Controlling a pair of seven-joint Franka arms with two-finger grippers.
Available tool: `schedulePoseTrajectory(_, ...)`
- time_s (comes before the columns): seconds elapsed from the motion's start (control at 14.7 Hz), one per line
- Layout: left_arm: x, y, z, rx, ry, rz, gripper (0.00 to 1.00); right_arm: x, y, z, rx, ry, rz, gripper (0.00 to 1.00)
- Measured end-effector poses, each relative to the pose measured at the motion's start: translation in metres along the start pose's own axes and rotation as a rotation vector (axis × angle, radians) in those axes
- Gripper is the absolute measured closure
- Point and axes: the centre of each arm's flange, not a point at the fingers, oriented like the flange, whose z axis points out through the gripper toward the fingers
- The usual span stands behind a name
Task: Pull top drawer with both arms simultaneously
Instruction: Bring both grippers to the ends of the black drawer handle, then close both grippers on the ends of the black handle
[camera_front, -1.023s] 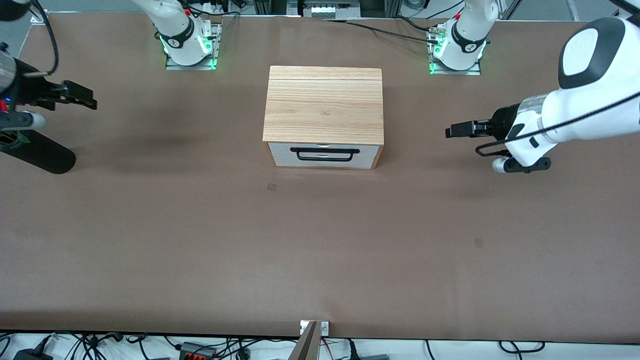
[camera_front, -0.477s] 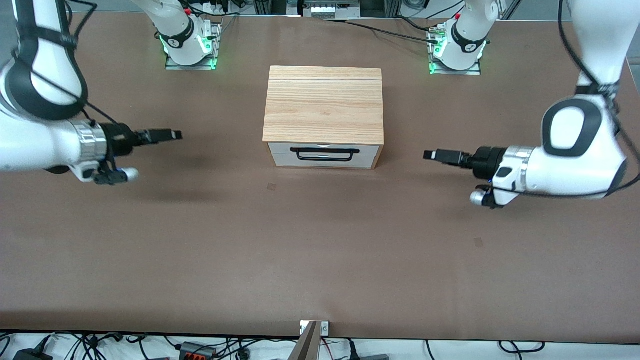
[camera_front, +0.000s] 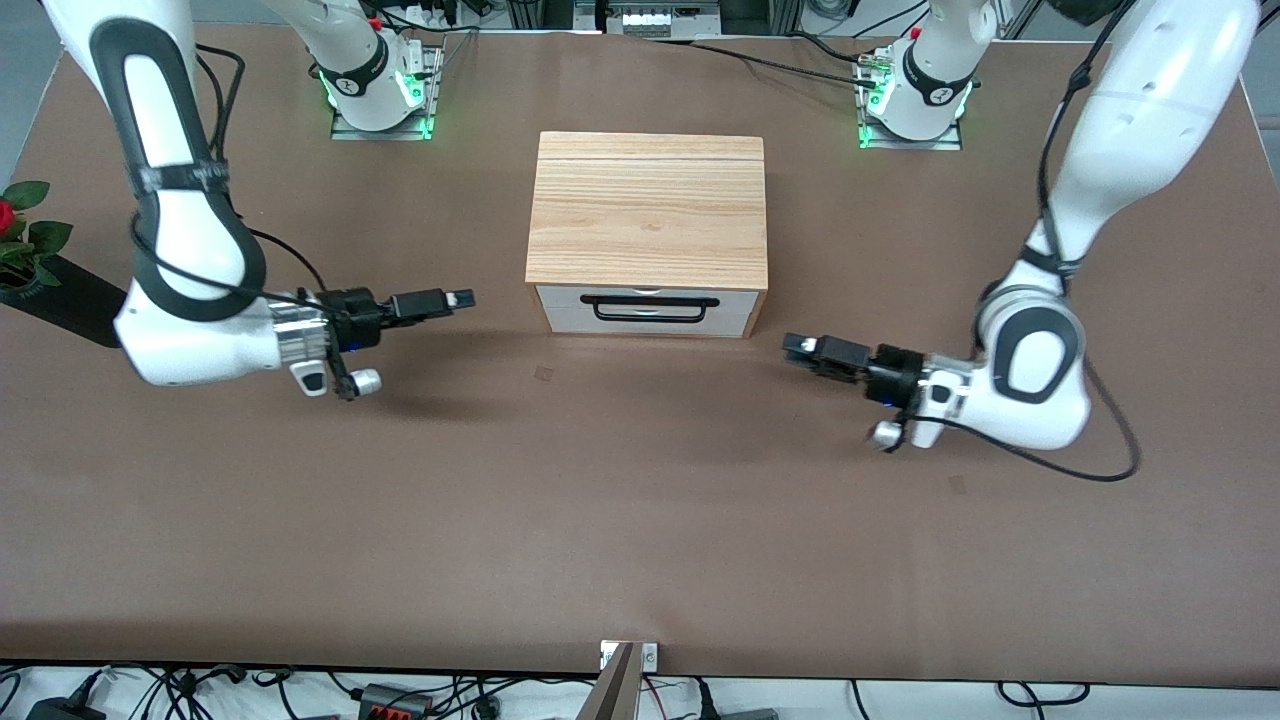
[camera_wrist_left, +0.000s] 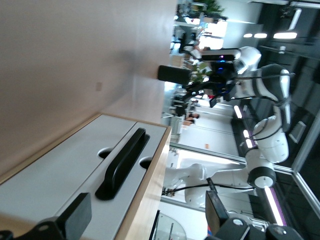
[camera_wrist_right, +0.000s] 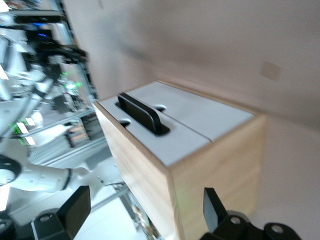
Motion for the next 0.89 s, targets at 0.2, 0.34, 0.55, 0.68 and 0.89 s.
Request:
schedulePoseTrajectory(0.2, 0.005, -0.014, 0.049, 0.009, -0.011, 0.009, 0.0, 0.005, 0.03, 0.048, 0.147, 0.05, -0.026, 0.0)
schedulePoseTrajectory(0.34, 0.006, -0.014, 0.066, 0.025, -0.019, 0.011, 0.0, 0.005, 0.034, 0.074, 0.221, 0.07, -0.052, 0.0)
schedulePoseTrajectory(0.55, 0.004, -0.028, 0.069, 0.011, -0.016, 0.044, 0.02, 0.006, 0.031, 0.103, 0.318, 0.122, -0.117, 0.0)
schedulePoseTrajectory(0.68, -0.001, -0.054, 0.076, -0.046, 0.009, 0.045, 0.02, 0.007, 0.035, 0.119, 0.343, 0.143, -0.144, 0.0)
schedulePoseTrajectory(0.89, -0.011, -0.082, 0.087, -0.102, 0.03, 0.04, 0.11, 0.008, 0.037, 0.137, 0.35, 0.164, -0.148, 0.0)
